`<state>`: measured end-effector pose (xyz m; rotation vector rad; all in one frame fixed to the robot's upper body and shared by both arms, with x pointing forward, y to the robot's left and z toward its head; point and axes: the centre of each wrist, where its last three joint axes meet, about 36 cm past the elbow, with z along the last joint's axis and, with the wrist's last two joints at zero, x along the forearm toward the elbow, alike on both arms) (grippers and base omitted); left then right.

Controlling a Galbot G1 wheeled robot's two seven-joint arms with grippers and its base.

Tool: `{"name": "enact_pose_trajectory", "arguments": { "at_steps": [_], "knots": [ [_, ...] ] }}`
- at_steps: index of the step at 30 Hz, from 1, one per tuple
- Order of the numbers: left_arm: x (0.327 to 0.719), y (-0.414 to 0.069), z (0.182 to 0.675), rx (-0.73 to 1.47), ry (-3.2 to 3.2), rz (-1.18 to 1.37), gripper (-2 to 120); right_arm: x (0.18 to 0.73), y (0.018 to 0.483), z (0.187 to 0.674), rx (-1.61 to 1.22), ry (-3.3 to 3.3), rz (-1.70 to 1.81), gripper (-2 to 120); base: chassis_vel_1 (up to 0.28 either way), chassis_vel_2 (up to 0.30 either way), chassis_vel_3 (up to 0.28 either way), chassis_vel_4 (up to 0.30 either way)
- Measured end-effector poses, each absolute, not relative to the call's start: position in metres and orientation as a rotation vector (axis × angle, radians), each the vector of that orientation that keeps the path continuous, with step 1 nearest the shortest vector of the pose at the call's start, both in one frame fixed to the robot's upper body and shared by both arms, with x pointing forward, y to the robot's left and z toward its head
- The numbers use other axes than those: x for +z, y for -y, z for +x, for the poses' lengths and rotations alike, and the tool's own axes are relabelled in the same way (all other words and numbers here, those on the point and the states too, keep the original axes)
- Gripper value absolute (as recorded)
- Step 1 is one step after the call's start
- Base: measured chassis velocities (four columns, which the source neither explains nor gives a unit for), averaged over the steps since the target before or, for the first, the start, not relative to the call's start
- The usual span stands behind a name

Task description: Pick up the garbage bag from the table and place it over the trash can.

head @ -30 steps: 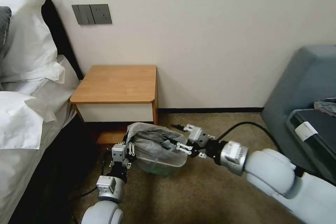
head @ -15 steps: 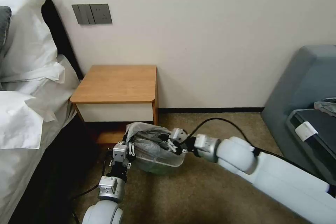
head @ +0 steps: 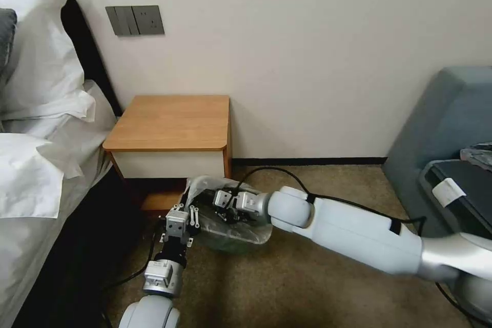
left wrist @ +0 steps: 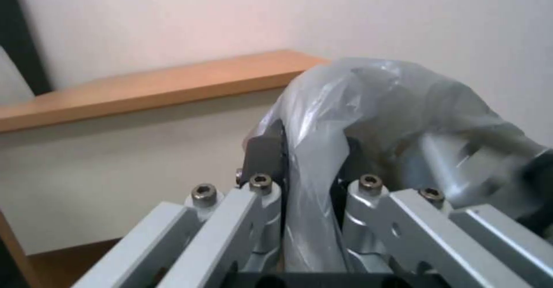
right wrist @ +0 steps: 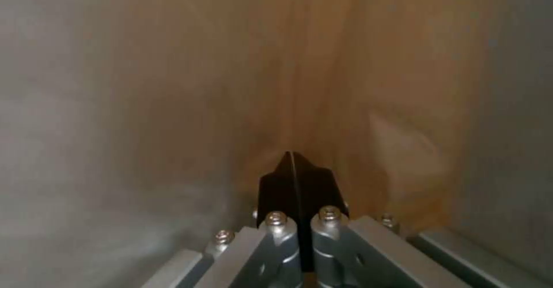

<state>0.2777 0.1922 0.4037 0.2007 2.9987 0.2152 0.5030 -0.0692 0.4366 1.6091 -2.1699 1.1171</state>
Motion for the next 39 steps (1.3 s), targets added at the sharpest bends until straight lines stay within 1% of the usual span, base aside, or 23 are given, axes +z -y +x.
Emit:
{"name": "enact_pose_trajectory", "arguments": {
  "at_steps": [5, 9, 11, 14, 15, 17, 18, 20, 21, 23, 24, 26, 27, 28, 29, 31, 32, 33, 34, 35, 37, 38, 39],
  "knots": [
    [0.406, -0.188, 0.276, 0.197, -2.993, 0.204, 8, 0.424, 0.065, 0.511, 1.123, 2.159, 1.592, 0, 0.0, 0.0, 0.0, 0.0],
    [0.404, -0.185, 0.277, 0.186, -2.995, 0.196, 8, 0.422, 0.063, 0.507, 1.111, 2.174, 1.59, 0, 0.0, 0.0, 0.0, 0.0],
    [0.403, -0.186, 0.279, 0.181, -3.001, 0.184, 8, 0.428, 0.068, 0.503, 1.097, 2.201, 1.593, 0, 0.0, 0.0, 0.0, 0.0],
    [0.403, -0.191, 0.282, 0.132, -3.047, 0.114, 8, 0.442, 0.093, 0.486, 1.023, 2.28, 1.582, 0, 0.0, 0.0, 0.0, 0.0],
    [0.403, -0.191, 0.282, 0.132, -3.047, 0.114, 8, 0.442, 0.093, 0.486, 1.023, 2.28, 1.582, 0, 0.0, 0.0, 0.0, 0.0],
    [0.404, -0.194, 0.286, 0.044, -3.118, 0.039, 8, 0.451, 0.123, 0.46, 0.917, 2.35, 1.548, 0, 0.0, 0.0, 0.0, 0.0],
    [0.404, -0.194, 0.286, 0.044, -3.118, 0.039, 8, 0.451, 0.123, 0.46, 0.917, 2.35, 1.548, 0, 0.0, 0.0, 0.0, 0.0],
    [0.41, -0.195, 0.286, -0.086, -3.209, -0.018, 8, 0.467, 0.151, 0.441, 0.868, 2.444, 1.498, 0, 0.0, 0.0, 0.0, 0.0],
    [0.41, -0.195, 0.286, -0.086, -3.209, -0.018, 8, 0.467, 0.151, 0.441, 0.868, 2.444, 1.498, 0, 0.0, 0.0, 0.0, 0.0],
    [0.415, -0.194, 0.286, -0.236, -3.299, -0.064, 8, 0.481, 0.174, 0.407, 0.779, 2.617, 1.372, 0, 0.0, 0.0, 0.0, 0.0],
    [0.415, -0.194, 0.286, -0.236, -3.299, -0.064, 8, 0.481, 0.174, 0.407, 0.779, 2.617, 1.372, 0, 0.0, 0.0, 0.0, 0.0],
    [0.417, -0.194, 0.286, -0.328, -3.353, -0.063, 8, 0.491, 0.18, 0.386, 0.682, 2.743, 1.255, 0, 0.0, 0.0, 0.0, 0.0],
    [0.419, -0.194, 0.286, -0.377, -3.374, -0.061, 8, 0.492, 0.18, 0.377, 0.639, 2.777, 1.218, -2, 0.0, 0.0, 0.0, 0.0],
    [0.419, -0.194, 0.286, -0.377, -3.374, -0.061, 8, 0.492, 0.18, 0.377, 0.639, 2.777, 1.218, -2, 0.0, 0.0, 0.0, 0.0],
    [0.422, -0.196, 0.282, -0.466, -3.408, -0.078, 8, 0.493, 0.177, 0.367, 0.554, 2.842, 1.169, 3, 0.0, 0.0, 0.0, 0.0],
    [0.424, -0.199, 0.281, -0.541, -3.445, -0.081, 8, 0.497, 0.175, 0.363, 0.411, 2.985, 1.052, 16, 0.0, 0.0, 0.0, 0.0],
    [0.424, -0.199, 0.281, -0.541, -3.445, -0.081, 8, 0.497, 0.175, 0.363, 0.411, 2.985, 1.052, 16, 0.0, 0.0, 0.0, 0.0],
    [0.424, -0.201, 0.282, -0.551, -3.454, -0.061, 8, 0.497, 0.177, 0.362, 0.341, 3.032, 0.978, 19, 0.0, 0.0, 0.0, 0.0],
    [0.424, -0.204, 0.283, -0.567, -3.471, -0.014, 8, 0.497, 0.185, 0.36, 0.207, 3.101, 0.821, 25, 0.0, 0.0, 0.0, 0.0],
    [0.424, -0.204, 0.283, -0.567, -3.471, -0.014, 8, 0.497, 0.185, 0.36, 0.207, 3.101, 0.821, 25, 0.0, 0.0, 0.0, 0.0],
    [0.424, -0.206, 0.284, -0.611, -3.479, 0.035, 8, 0.496, 0.198, 0.358, 0.099, 3.135, 0.68, 33, 0.0, 0.0, 0.0, 0.0],
    [0.421, -0.206, 0.284, -0.653, -3.479, 0.057, 8, 0.496, 0.207, 0.356, 0.055, 3.147, 0.614, 40, 0.0, 0.0, 0.0, 0.0],
    [0.421, -0.206, 0.284, -0.653, -3.479, 0.057, 8, 0.496, 0.207, 0.356, 0.055, 3.147, 0.614, 40, 0.0, 0.0, 0.0, 0.0]
  ]
}}
